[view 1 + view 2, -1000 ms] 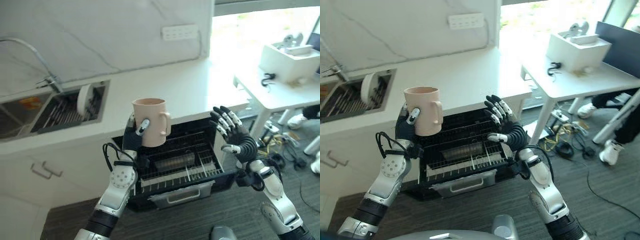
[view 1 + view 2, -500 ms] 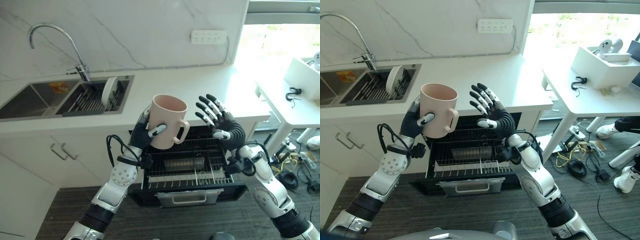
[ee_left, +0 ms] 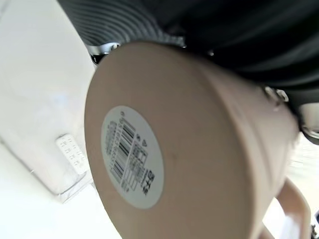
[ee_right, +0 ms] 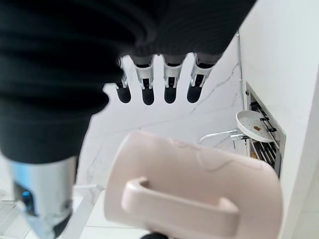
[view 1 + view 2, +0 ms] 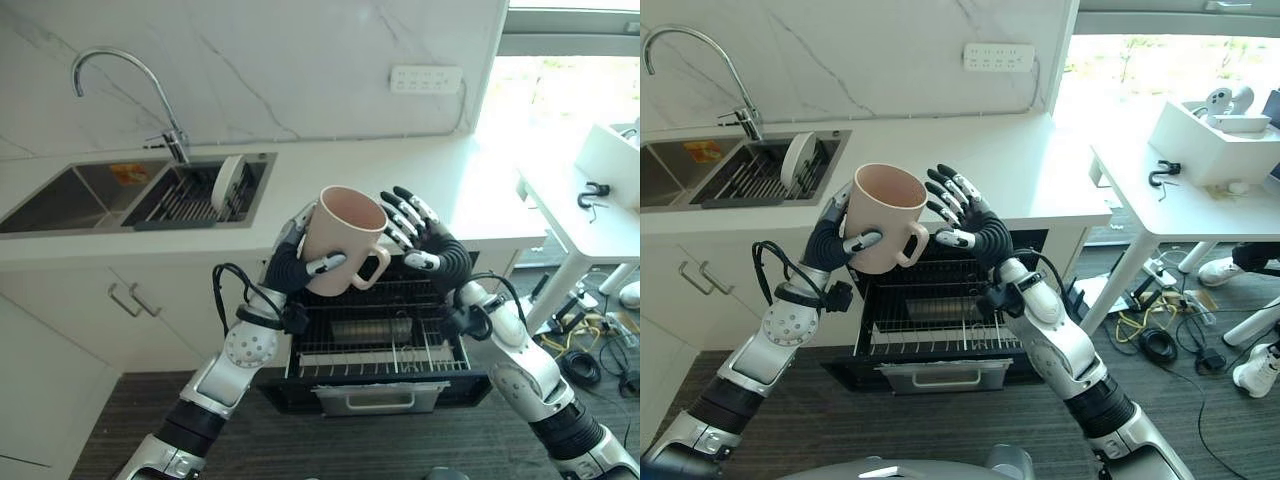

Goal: Place the dishes in the dishwasher.

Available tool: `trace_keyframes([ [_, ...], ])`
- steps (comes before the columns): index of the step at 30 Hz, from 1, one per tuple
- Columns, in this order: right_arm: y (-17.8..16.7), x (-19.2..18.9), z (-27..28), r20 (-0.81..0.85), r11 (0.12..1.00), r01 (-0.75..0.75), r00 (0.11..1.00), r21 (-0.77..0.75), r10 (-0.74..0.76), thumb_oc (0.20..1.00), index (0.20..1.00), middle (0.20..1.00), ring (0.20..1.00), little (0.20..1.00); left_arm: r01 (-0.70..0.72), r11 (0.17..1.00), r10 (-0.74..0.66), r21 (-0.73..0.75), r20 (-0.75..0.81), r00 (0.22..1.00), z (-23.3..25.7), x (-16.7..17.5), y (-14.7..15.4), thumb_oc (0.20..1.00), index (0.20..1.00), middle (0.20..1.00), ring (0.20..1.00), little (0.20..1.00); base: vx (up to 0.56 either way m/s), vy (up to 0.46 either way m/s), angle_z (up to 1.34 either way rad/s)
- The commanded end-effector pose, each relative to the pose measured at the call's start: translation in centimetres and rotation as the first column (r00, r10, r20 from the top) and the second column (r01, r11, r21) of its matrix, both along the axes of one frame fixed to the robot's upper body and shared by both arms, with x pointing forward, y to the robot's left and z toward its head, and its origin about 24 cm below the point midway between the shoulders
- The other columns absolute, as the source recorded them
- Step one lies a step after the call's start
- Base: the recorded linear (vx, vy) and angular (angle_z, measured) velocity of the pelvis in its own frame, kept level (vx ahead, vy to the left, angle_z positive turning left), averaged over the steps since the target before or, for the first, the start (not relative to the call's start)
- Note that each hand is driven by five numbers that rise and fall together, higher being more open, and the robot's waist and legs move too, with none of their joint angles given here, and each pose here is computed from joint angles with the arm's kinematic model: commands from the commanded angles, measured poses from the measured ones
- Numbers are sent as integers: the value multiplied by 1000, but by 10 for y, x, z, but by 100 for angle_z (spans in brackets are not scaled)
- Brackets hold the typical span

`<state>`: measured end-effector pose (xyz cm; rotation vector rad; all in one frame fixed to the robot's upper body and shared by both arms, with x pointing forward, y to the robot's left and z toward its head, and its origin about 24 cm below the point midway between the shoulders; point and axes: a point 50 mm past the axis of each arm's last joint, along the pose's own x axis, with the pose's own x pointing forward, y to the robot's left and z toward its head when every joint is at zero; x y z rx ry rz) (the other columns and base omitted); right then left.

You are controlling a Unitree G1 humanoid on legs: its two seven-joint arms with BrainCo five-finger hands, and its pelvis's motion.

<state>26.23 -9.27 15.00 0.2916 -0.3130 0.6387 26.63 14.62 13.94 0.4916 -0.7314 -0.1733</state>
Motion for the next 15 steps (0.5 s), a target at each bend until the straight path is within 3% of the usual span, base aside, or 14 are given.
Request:
trace_keyframes([
  [1, 9, 2, 30, 87, 993, -29, 996, 113, 19, 1000, 1000, 1000, 1000, 1000, 74, 997, -75, 12, 179, 981, 34, 1, -11, 200, 200, 200, 200, 200, 0, 0, 0],
  [15, 19, 5, 32, 71, 994, -37, 997, 104, 30, 1000, 1000, 1000, 1000, 1000, -26, 990, -14, 141, 272, 962, 32, 1, -14, 200, 200, 200, 200, 200, 2, 1, 3],
])
